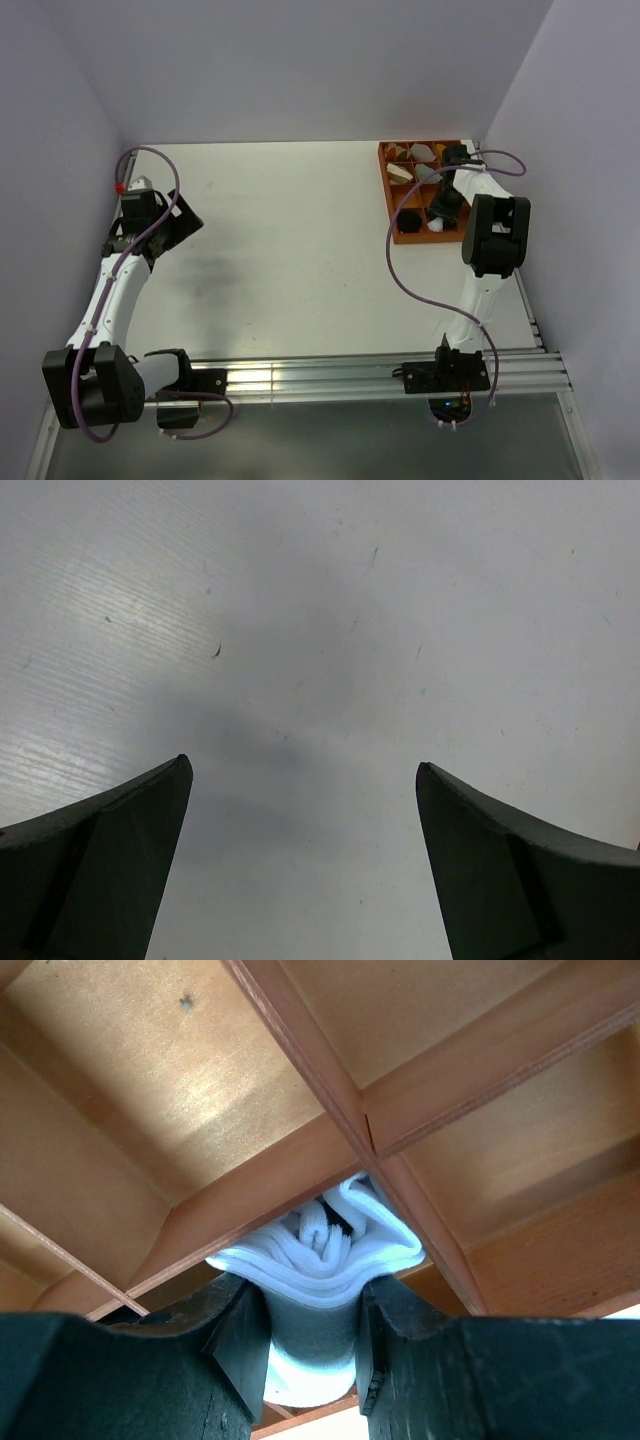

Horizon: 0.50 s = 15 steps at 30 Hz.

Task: Roll the socks
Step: Place the sock in the storage box.

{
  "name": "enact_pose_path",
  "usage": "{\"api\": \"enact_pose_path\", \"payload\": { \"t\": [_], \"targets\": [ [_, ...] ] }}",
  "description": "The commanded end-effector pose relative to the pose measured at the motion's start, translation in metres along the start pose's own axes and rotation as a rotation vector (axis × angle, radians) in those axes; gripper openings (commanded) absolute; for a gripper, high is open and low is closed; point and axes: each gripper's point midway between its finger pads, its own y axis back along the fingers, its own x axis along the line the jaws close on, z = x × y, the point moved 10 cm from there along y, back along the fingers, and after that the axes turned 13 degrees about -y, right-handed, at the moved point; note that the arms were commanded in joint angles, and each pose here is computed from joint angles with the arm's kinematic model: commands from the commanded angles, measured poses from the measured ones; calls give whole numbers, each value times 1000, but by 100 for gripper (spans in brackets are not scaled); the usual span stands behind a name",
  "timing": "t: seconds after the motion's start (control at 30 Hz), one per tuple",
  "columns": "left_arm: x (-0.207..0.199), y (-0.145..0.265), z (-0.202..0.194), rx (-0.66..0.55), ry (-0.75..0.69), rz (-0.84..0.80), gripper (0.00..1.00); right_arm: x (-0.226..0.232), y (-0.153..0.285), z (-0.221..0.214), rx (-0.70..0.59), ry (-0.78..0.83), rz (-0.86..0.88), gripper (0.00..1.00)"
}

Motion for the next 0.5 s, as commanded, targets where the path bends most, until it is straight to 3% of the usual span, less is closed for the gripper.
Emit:
{"api": "enact_pose_path", "payload": {
  "t": [0.0,0.23,0.47],
  "targets": [
    [0,-1,0,-9,-11,-21,99,0,-19,-5,68,5,-17,0],
    [0,-1,0,-9,-7,-25,100,0,3,5,0,-26,17,27],
    [0,0,0,-11,-9,-34,99,3,25,15,-32,-44,50,46]
  ]
}}
